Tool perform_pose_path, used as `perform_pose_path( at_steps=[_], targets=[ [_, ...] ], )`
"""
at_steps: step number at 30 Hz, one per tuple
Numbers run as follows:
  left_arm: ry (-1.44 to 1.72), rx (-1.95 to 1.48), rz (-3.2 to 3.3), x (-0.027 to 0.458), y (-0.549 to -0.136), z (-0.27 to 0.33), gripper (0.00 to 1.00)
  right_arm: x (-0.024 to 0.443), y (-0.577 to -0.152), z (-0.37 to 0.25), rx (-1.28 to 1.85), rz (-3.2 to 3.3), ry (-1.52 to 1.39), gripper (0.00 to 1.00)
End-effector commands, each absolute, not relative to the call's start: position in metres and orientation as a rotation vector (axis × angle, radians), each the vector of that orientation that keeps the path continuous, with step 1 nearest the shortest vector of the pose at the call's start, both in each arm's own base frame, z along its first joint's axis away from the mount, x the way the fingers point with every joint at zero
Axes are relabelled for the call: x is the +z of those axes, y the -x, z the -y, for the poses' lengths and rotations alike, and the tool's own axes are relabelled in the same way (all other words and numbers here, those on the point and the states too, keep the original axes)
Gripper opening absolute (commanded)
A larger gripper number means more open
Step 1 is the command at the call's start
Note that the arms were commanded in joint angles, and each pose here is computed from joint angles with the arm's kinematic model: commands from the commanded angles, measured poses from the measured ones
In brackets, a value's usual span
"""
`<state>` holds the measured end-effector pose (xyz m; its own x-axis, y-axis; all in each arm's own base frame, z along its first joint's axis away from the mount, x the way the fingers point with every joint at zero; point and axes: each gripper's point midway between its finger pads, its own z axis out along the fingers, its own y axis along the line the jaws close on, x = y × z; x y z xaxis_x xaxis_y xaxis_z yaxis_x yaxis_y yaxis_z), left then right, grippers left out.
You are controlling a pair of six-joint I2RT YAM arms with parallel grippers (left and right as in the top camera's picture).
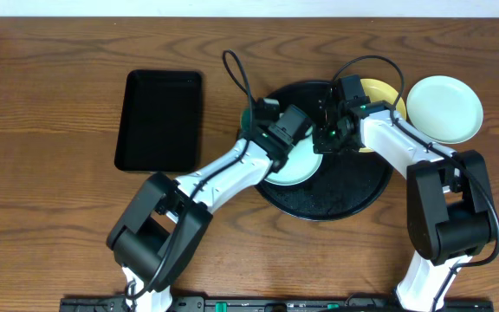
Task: Clean dirty plates on tray and stack at the side
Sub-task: 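Scrub the green plate's lower edge with the sponge, left gripper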
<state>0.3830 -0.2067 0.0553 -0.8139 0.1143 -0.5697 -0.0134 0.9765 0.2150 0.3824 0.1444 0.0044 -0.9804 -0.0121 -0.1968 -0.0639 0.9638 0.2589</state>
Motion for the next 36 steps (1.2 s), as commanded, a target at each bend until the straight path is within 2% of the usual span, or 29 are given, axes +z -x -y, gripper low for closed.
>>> perform_pose_path(
  at_steps=[1,6,10,20,36],
  targets=[
    [0.0,0.309,-2.398,0.074,-0.407,0.192,0.08,-0.011,-0.375,-0.139,0.311,-2.957,0.086,0.01],
    [0.069,0.219,-2.311,0.091,-0.428,0.198,0.08,-0.011,-0.373,-0.142,0.31,-2.961,0.1,0.01],
    [0.068,0.149,-2.303,0.108,-0.427,0.204,0.07,-0.011,-0.374,-0.144,0.307,-2.954,0.11,0.01],
    [-0.136,-0.27,-2.635,0.071,-0.37,0.257,0.08,-0.01,-0.377,-0.145,0.312,-2.941,0.109,0.01],
    [-0.071,-0.026,-2.741,0.009,-0.377,0.214,0.07,-0.01,-0.377,-0.146,0.314,-2.94,0.099,0.01]
  ],
)
